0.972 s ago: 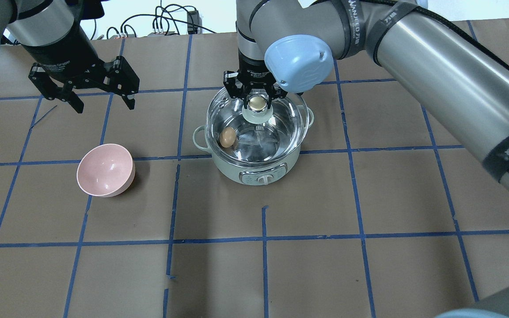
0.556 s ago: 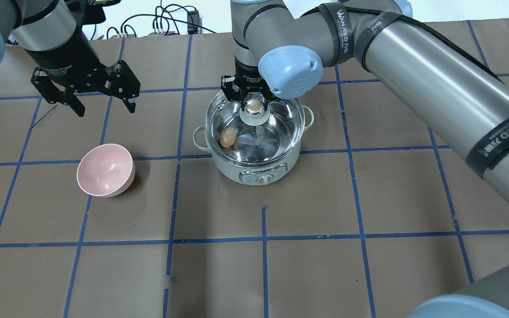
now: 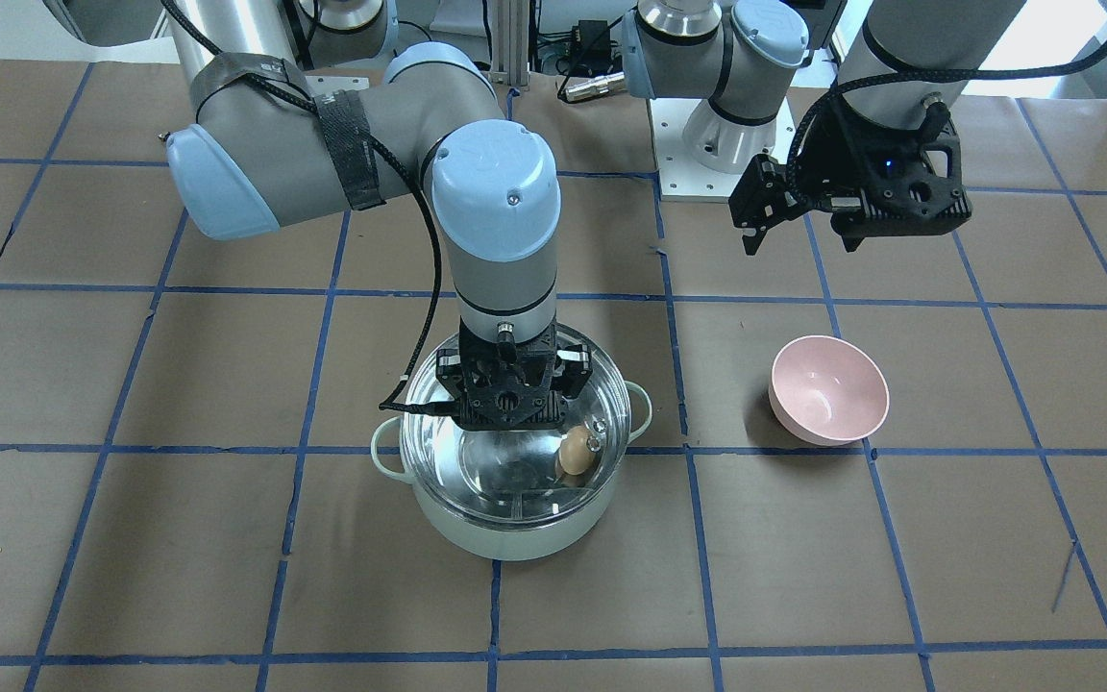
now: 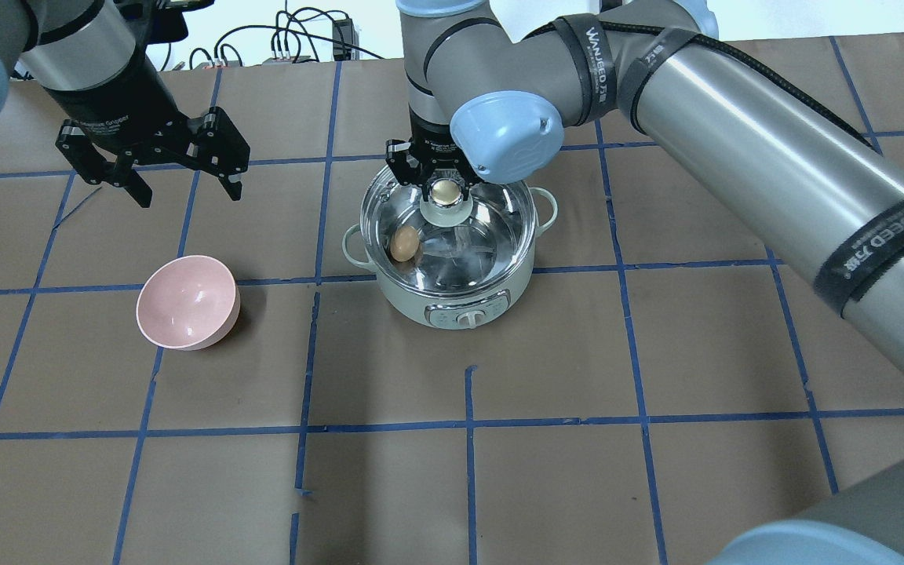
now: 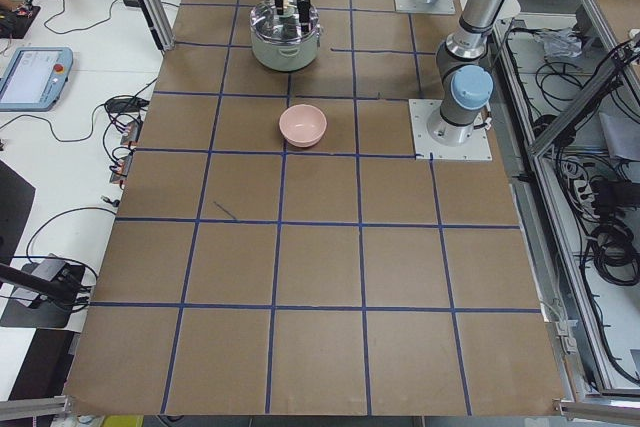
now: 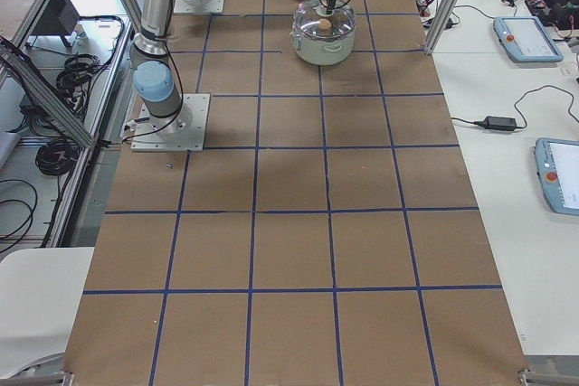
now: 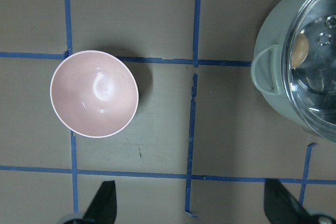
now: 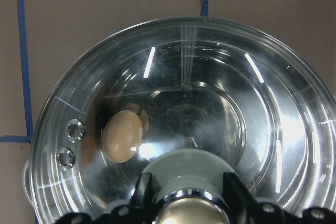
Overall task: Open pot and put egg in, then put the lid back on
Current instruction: 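Lower the lid onto the pot rim with the right gripper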
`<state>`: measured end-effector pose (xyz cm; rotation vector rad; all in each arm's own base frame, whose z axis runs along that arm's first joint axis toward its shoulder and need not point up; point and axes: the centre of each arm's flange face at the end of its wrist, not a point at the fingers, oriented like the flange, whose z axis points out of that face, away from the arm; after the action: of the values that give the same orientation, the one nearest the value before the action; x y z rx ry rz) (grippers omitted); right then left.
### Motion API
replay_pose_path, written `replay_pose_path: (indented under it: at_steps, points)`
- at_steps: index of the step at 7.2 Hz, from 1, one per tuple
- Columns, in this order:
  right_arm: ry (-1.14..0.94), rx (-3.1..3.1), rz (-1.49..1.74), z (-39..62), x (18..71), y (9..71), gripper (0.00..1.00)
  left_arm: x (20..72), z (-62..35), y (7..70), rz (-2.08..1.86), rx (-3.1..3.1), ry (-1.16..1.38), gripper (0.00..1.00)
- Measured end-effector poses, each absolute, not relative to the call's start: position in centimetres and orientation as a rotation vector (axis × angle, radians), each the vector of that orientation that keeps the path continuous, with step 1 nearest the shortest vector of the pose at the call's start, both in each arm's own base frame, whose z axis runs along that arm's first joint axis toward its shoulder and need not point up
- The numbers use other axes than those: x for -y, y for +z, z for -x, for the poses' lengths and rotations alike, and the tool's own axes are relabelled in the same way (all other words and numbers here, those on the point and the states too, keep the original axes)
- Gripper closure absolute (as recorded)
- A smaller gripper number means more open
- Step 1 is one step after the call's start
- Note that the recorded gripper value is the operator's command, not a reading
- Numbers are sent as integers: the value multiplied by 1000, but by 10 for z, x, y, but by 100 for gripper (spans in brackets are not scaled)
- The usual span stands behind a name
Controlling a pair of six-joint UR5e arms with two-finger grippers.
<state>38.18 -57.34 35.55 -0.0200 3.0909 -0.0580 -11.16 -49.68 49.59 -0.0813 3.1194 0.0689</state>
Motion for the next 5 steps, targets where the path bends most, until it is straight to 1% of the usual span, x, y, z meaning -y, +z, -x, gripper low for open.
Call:
replay_pose_path:
  at_steps: [5]
  points:
    - [-71, -3115, 27, -380, 574, 346, 76, 499, 112, 503, 93, -3125, 46, 0]
